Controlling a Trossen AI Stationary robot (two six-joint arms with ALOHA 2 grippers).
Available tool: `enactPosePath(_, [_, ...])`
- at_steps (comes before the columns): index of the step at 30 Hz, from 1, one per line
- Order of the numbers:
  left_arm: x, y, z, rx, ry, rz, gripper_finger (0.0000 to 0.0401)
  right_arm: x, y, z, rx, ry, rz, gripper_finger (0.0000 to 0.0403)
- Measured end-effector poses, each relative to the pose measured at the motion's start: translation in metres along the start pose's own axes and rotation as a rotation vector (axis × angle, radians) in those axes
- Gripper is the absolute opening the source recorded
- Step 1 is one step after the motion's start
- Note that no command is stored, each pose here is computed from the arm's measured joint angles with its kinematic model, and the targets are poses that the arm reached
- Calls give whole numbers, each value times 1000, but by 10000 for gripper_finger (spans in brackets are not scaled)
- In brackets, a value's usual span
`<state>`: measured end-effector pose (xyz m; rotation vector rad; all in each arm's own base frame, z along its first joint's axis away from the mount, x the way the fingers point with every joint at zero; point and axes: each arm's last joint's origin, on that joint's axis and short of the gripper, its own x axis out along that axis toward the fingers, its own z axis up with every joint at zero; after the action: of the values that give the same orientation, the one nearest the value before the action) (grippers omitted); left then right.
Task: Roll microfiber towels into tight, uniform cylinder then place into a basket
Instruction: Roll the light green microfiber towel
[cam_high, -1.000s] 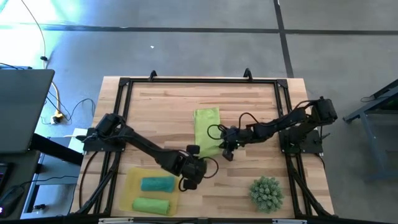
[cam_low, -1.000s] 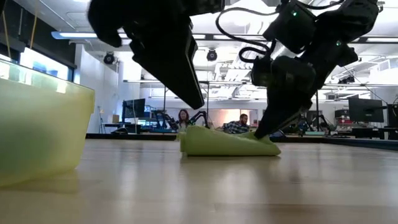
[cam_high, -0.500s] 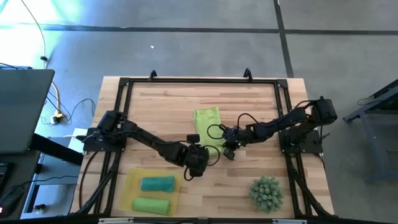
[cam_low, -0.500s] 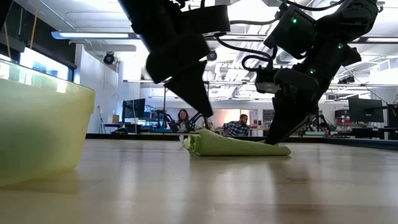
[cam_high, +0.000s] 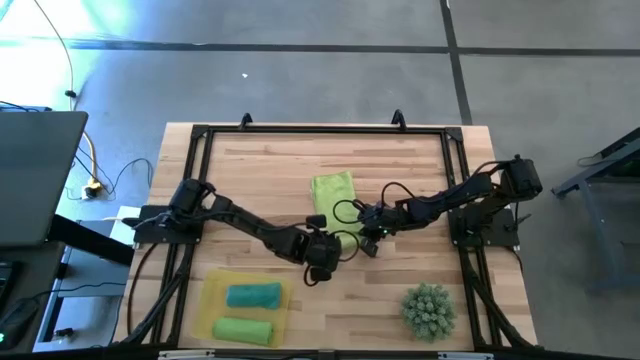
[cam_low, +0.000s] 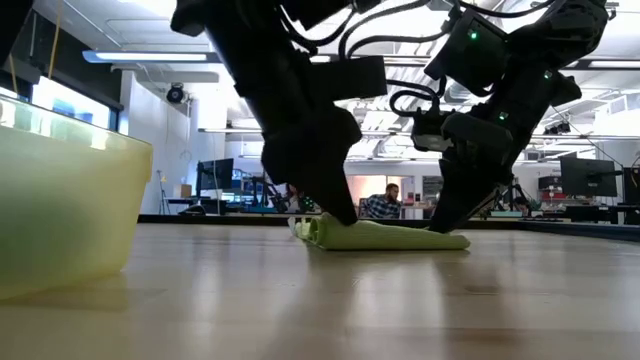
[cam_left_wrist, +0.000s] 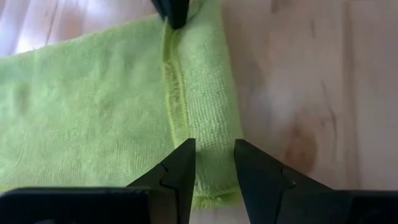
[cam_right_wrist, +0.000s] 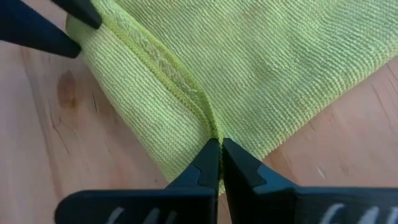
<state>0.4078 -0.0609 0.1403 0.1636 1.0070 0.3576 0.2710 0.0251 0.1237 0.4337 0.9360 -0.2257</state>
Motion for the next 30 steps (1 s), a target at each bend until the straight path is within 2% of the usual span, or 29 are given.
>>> enactPosePath(4, [10,4,-3,-12,26,13,101,0,0,-1,1,6,-4,0])
enactPosePath(8, [21,5,-6,-41,60,-22,101,0,-1,-1,0,11,-7,0])
enactPosePath(13, [27,4,-8,-43,64,-22,101,0,-1,-1,-82,15,-8,8])
enactPosePath(17, [28,3,-9,-42,73,-42,101,-5,0,-1,-156,26,10,47])
enactPosePath(23, [27,3,-9,-43,88,-86,101,-31,3,0,-244,70,140,112])
enactPosePath(26, [27,3,-9,-55,89,-94,101,-43,11,0,-366,44,205,127])
enactPosePath(30, [27,2,-10,-75,94,-99,101,-47,26,-9,-690,-11,168,130])
